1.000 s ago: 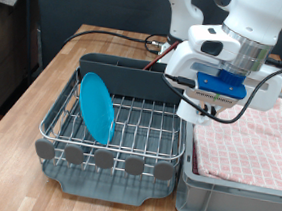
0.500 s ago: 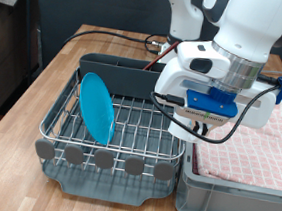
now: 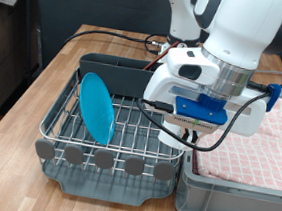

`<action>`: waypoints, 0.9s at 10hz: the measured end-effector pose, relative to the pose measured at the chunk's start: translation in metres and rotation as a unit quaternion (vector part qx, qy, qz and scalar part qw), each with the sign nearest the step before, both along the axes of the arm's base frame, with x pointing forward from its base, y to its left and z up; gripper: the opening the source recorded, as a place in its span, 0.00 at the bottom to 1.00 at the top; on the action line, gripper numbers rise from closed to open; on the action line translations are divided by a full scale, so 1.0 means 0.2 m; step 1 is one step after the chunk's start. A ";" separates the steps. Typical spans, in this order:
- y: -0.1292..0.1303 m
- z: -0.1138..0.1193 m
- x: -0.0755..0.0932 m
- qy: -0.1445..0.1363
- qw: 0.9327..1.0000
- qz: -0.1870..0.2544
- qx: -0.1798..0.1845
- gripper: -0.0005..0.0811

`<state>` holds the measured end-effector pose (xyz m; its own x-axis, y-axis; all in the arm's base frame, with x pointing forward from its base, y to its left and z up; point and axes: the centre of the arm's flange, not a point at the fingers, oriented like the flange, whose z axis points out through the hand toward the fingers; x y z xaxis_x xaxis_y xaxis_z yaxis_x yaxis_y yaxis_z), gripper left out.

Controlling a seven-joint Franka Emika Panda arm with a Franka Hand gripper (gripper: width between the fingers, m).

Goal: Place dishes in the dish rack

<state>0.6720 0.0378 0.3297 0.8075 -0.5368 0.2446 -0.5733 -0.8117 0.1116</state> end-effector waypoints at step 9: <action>-0.05 -0.07 0.10 -0.038 0.999 0.009 0.014 0.10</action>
<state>0.6916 0.0285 0.3164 0.7972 -0.5295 0.2902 -0.5643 -0.8243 0.0463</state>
